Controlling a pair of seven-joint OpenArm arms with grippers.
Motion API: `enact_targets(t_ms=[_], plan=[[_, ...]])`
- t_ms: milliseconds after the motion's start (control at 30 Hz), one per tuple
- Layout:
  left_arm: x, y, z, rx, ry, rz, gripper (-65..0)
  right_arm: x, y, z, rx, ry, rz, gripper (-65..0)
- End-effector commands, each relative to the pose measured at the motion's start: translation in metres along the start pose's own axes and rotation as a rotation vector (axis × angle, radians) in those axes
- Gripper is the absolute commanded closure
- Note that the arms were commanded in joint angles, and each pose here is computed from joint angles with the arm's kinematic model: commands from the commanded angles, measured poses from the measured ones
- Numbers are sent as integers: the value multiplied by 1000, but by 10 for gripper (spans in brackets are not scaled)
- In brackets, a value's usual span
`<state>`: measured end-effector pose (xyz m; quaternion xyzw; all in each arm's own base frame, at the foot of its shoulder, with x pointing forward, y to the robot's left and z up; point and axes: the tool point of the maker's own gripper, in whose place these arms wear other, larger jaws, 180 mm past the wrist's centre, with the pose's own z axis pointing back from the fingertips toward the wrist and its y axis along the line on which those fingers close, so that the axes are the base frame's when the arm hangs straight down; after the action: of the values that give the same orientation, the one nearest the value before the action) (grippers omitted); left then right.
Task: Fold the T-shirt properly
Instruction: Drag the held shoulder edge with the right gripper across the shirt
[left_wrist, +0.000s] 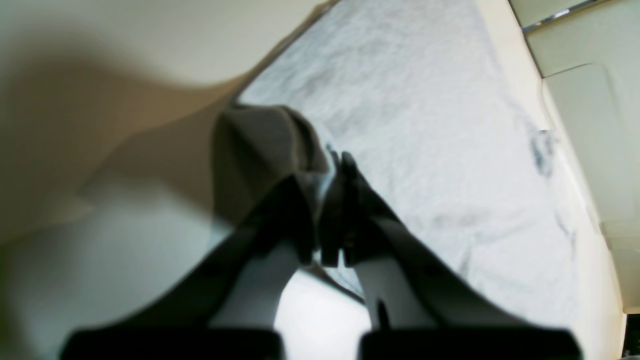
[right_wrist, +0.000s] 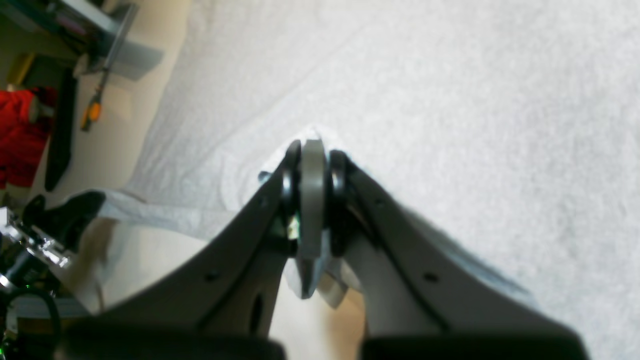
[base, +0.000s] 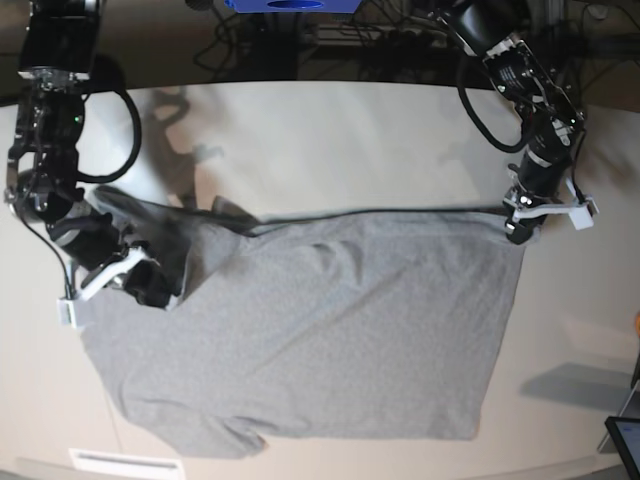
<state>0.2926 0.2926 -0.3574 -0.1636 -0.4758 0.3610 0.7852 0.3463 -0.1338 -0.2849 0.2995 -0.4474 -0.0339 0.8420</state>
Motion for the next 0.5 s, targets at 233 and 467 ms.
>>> enact_targets(t_ms=[233,467], plan=[[24,-21,-10,-57,-66,14,0,34,-2,-6,3,-64,38,-1],[26,-32,-20,-83,-73,45,0,36,-15,-11,-41,-56,54,-1]])
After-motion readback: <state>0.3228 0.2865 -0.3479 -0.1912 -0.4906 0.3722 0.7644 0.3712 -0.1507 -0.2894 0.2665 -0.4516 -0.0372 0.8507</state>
